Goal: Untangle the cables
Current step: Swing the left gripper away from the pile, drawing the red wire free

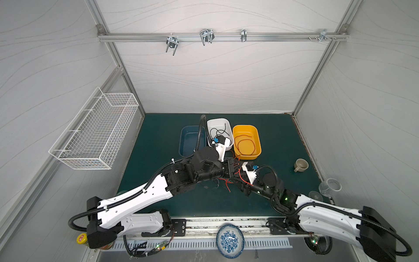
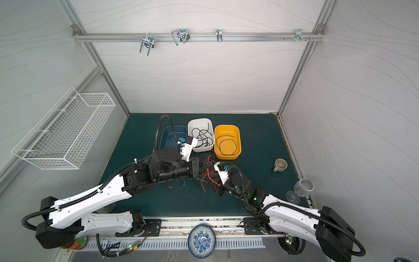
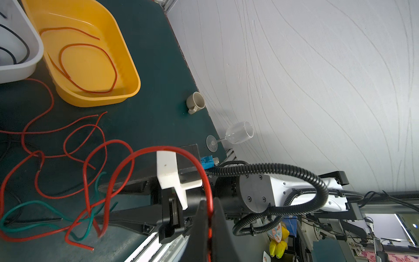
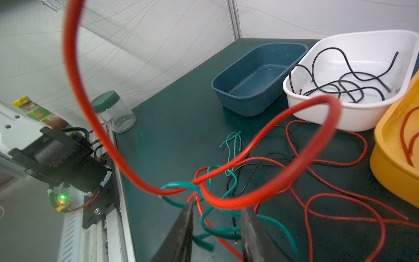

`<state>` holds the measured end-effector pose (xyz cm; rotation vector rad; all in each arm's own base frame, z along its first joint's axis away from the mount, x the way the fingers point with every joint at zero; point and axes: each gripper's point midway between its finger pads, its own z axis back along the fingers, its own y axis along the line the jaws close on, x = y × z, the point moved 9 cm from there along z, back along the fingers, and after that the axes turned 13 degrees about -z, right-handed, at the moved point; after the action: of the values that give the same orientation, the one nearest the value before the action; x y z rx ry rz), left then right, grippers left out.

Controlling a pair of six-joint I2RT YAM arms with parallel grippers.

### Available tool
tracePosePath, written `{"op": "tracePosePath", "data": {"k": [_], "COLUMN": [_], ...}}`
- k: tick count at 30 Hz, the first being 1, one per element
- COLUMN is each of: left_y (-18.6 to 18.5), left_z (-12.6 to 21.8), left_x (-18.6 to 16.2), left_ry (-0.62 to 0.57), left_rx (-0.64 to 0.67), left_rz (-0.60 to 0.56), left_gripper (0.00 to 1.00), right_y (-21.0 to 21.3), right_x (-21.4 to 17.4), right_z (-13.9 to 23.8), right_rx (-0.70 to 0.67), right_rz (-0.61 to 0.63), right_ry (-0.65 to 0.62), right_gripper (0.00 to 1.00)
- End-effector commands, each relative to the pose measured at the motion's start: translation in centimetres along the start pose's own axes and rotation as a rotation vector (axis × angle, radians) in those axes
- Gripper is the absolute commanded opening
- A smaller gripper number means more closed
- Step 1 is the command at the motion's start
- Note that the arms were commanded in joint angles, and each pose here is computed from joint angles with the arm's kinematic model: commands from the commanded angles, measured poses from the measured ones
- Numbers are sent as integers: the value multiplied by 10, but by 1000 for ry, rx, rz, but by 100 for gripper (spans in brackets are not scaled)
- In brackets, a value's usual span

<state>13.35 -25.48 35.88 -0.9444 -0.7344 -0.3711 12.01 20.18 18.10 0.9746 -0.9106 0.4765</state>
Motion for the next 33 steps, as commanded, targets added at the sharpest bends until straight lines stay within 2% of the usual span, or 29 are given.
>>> {"op": "tracePosePath", "data": {"k": [1,4,7,23,29,33], "left_y": [-22,-25,-27,-41,-43,-46], "left_z": [21,21,21,26,23,23], "left_x": [24,24,24,21,17,17], "left_ry": [-106,-100,-95,-80,-66,-64], "left_rx": [-87,-108,-124,-200,-211,-217], "left_rz": [10,21,27,43,41,34], "left_gripper": [0,0,0,0,0,0], "right_y": [2,1,1,-10,-16,-20], "right_x": [6,5,6,9,11,12], "right_z": [-2,-3,-3,3,7,9], "right_rx": [-14,-22,-30,-164,-240,-294], "right_rz": [24,25,24,17,10,6], "right_ry": [-14,-10,-14,-75,-101,-113], "right_gripper": [30,30,38,45,43,33]}}
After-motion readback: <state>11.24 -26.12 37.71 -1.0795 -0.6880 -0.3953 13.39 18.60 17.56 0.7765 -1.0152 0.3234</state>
